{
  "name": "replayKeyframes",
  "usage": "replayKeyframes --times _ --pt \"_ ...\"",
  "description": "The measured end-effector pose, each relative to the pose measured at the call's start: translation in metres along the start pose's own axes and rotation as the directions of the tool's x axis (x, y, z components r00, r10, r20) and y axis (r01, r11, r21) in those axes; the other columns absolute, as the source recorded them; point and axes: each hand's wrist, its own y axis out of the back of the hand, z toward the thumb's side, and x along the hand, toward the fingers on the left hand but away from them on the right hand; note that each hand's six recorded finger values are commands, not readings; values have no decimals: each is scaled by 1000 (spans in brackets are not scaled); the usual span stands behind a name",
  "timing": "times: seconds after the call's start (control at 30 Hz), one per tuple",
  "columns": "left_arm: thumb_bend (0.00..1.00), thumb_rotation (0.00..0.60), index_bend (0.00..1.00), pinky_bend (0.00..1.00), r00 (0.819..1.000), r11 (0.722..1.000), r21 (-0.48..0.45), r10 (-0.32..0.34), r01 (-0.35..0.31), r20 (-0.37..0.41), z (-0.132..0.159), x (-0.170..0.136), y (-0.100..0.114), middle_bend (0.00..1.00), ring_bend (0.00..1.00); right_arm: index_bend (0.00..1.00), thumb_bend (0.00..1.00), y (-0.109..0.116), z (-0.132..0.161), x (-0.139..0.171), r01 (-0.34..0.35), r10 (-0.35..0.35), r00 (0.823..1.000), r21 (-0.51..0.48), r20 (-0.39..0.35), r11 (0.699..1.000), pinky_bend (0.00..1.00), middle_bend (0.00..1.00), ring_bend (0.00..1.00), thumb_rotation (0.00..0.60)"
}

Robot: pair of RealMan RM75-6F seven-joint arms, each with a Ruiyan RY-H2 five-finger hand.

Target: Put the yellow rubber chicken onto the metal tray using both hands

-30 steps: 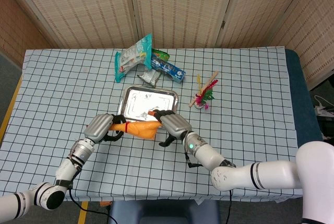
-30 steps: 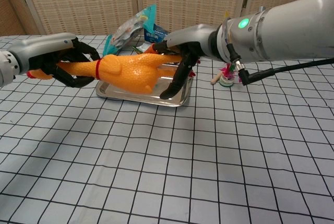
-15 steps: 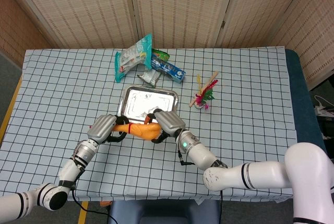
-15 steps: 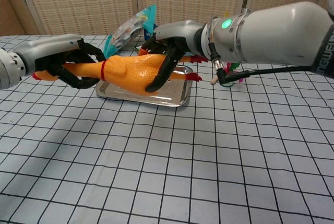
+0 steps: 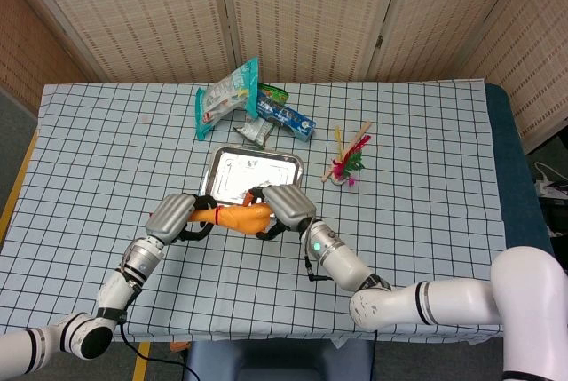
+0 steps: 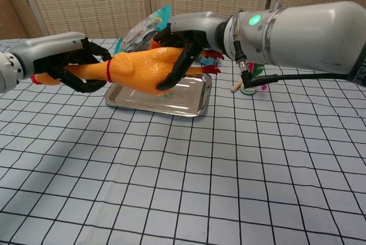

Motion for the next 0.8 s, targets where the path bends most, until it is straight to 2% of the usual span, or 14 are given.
replayKeyframes --times 0.03,0.07,0.1,0.13,0.23,0.33,0.63,0.67,0.7,0.77,0.8 --pt "667 600 831 408 1000 1000 -1 0 0 -2 -1 0 0 690 454 152 290 -1 0 1 -18 18 1000 4 -3 1000 284 174 154 600" --pt "666 600 831 408 1000 1000 -1 0 0 -4 -1 0 0 690 455 31 265 -2 -1 2 -35 35 999 6 -5 999 141 56 45 600" --pt "666 600 831 408 1000 1000 3 1 -1 -6 -2 0 1 690 455 0 241 -2 -2 3 -54 54 999 8 -7 999 54 6 3 600" --pt "666 600 832 408 1000 1000 7 1 -1 -8 -3 0 2 690 455 0 218 -3 -2 5 -80 80 997 10 -13 997 15 0 0 600" --pt "666 600 833 409 1000 1000 17 4 -4 -18 -8 0 5 691 455 0 154 -4 -4 10 -134 135 990 7 -29 991 0 0 0 600" --pt "666 600 832 409 1000 1000 20 5 -5 -22 -9 -1 8 691 455 0 123 0 -7 13 -159 159 987 2 -36 987 0 0 0 600" --pt "665 600 832 409 1000 1000 23 2 -2 -20 -8 -1 8 692 455 0 118 1 -9 9 -143 143 989 -8 -41 990 2 0 0 600" --pt "665 600 832 409 1000 1000 23 1 -1 -18 -7 -1 8 692 455 26 119 1 -9 9 -140 139 989 -10 -39 990 60 1 2 600" --pt "665 600 832 409 1000 1000 22 1 -1 -17 -6 -1 7 692 455 97 119 0 -9 8 -138 137 990 -14 -36 990 171 40 48 600" --pt "665 600 832 409 1000 1000 21 2 -2 -15 -5 0 8 692 455 404 137 0 -8 6 -127 126 991 -25 -33 992 530 273 290 600" --pt "665 600 832 409 1000 1000 21 3 -2 -14 -5 0 8 692 455 603 167 0 -7 6 -119 118 992 -31 -34 992 713 447 475 600"
